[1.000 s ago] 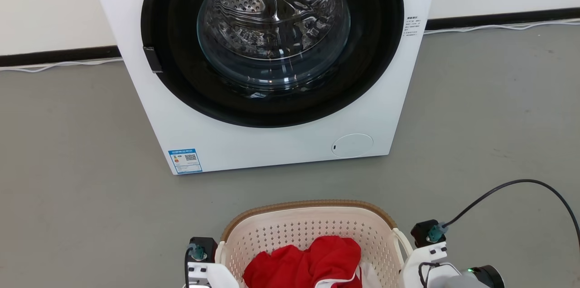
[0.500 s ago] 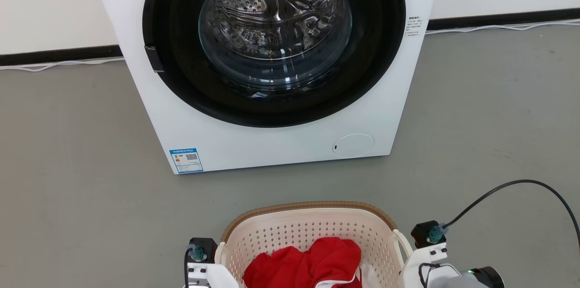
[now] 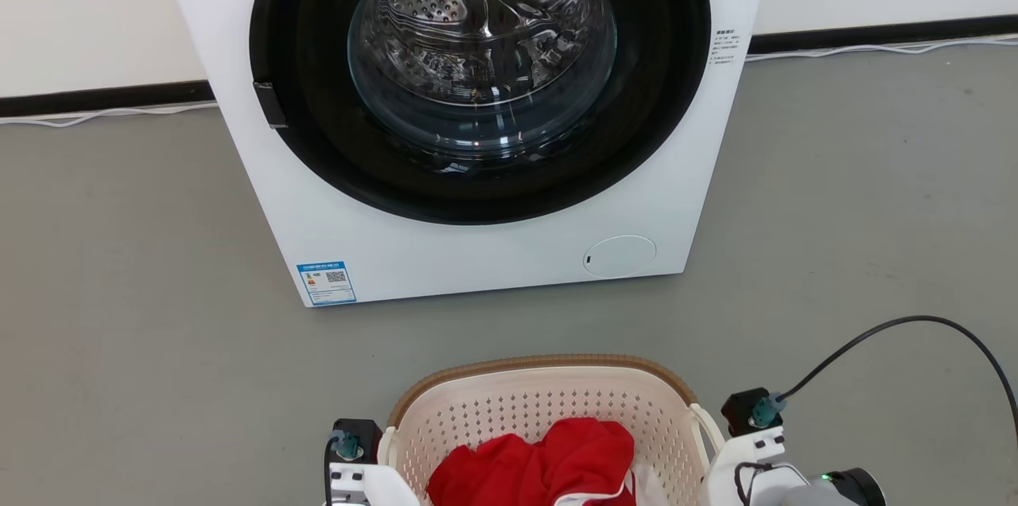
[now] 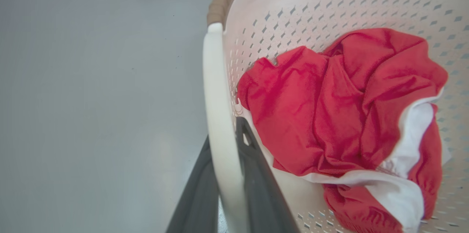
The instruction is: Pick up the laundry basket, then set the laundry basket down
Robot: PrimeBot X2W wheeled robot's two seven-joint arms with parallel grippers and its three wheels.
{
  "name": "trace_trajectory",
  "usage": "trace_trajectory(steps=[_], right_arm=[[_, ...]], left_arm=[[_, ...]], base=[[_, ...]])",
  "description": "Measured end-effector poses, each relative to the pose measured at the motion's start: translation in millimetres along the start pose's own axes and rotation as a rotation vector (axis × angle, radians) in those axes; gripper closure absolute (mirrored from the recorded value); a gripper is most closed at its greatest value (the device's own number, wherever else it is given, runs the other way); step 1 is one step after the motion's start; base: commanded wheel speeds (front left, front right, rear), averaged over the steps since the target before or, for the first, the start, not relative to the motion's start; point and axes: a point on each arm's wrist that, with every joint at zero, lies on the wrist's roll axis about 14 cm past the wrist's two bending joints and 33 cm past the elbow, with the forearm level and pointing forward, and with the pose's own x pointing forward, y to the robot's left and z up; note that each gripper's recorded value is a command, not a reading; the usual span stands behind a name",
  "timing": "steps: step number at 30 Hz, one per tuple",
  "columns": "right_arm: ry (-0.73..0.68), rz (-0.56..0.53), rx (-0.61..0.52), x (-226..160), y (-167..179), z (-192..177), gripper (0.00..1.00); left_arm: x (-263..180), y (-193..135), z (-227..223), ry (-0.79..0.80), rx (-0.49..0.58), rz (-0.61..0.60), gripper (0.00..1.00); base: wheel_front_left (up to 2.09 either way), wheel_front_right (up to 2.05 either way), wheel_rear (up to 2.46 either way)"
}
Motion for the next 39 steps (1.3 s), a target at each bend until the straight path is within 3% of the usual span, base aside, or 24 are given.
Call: trace_trajectory(steps=[39], right_arm=[[-0.034,0.005,-0.005,-2,3,10,1.00]], left_arm=[[-4,3,1,-0.014,-0.001,0.009,1.00]], base=[[0.00,0.00,0.00]])
